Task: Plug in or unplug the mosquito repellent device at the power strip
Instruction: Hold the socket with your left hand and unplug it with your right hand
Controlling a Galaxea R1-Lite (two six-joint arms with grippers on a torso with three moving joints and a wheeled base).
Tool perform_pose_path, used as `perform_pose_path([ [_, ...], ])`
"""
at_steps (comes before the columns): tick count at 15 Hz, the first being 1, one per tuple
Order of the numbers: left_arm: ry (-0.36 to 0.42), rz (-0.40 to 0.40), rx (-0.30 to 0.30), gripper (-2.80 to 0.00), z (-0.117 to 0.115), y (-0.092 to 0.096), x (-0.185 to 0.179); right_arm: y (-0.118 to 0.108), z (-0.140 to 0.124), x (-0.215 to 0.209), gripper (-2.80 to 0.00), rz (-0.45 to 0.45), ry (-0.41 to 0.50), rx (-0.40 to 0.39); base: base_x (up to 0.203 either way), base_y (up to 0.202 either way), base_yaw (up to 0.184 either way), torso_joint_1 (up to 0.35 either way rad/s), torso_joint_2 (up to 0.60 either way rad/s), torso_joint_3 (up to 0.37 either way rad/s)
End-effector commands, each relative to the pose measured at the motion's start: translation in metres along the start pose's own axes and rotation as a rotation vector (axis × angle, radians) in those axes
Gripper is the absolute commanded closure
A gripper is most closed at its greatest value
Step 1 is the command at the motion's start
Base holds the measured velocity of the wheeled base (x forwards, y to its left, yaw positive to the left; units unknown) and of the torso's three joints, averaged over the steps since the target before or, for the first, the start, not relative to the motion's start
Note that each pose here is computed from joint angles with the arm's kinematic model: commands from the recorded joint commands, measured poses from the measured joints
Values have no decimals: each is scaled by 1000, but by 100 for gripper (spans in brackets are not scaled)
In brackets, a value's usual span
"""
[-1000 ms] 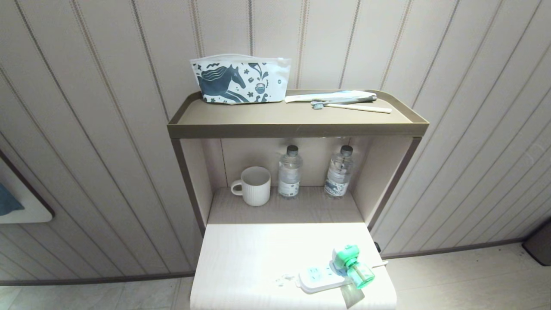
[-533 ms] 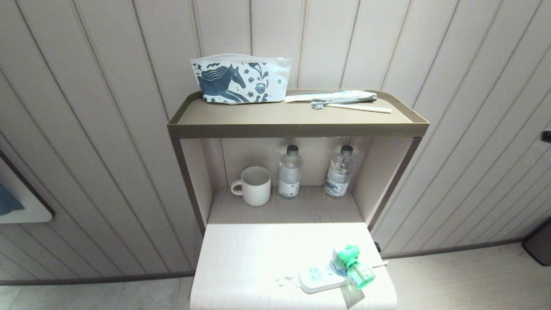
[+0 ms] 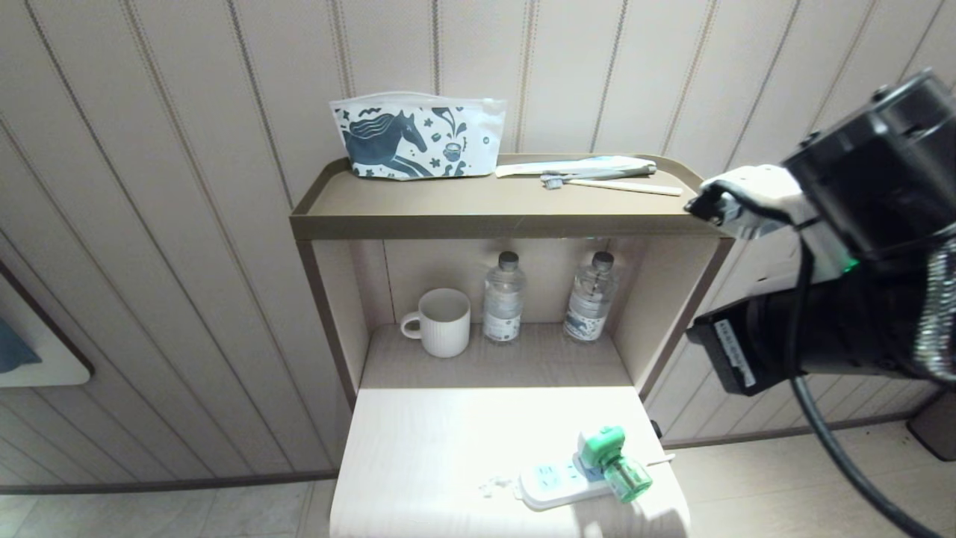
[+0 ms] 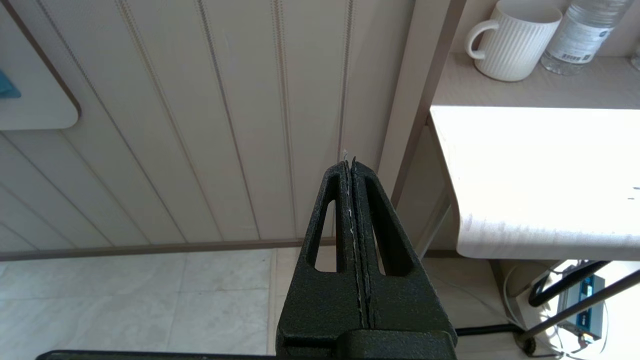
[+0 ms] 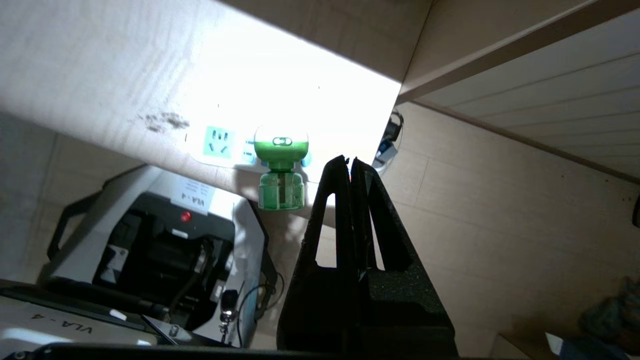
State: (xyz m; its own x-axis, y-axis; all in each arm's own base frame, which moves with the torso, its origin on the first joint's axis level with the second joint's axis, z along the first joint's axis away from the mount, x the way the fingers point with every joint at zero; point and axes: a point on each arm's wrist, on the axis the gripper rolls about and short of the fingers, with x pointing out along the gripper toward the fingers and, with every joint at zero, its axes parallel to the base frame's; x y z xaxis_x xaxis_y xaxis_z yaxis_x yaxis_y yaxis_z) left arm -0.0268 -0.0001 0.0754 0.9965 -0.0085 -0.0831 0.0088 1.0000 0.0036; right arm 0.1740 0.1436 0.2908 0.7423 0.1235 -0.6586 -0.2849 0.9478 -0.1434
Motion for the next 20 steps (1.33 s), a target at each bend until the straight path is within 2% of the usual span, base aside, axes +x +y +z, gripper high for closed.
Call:
perform_pose_path([
  [1, 3, -1, 0, 0, 0, 0, 0, 14, -5, 31, 0, -22, 101, -56, 0, 0, 0, 0, 0, 0],
  [3, 3, 0, 0, 0, 0, 0, 0, 17, -13, 42, 0, -22, 153, -124, 0, 0, 0, 0, 0, 0],
  [4, 3, 0, 0, 0, 0, 0, 0, 19, -14, 47, -280, -21, 165, -134, 0, 0, 0, 0, 0, 0],
  [6, 3, 1, 0, 0, 0, 0, 0, 24, -14, 57, -280, -15, 195, -147, 0, 0, 0, 0, 0, 0],
  [9, 3, 0, 0, 0, 0, 0, 0, 32, -20, 74, -280, 69, 277, -183, 0, 0, 0, 0, 0, 0],
  [13, 3, -1, 0, 0, 0, 0, 0, 25, -30, 109, -280, 133, 405, -173, 0, 0, 0, 0, 0, 0],
  [16, 3, -1, 0, 0, 0, 0, 0, 14, -33, 136, -280, 136, 474, -162, 0, 0, 0, 0, 0, 0],
  [20, 3, 1, 0, 0, 0, 0, 0, 9, -40, 164, -280, 210, 526, -222, 0, 0, 0, 0, 0, 0],
])
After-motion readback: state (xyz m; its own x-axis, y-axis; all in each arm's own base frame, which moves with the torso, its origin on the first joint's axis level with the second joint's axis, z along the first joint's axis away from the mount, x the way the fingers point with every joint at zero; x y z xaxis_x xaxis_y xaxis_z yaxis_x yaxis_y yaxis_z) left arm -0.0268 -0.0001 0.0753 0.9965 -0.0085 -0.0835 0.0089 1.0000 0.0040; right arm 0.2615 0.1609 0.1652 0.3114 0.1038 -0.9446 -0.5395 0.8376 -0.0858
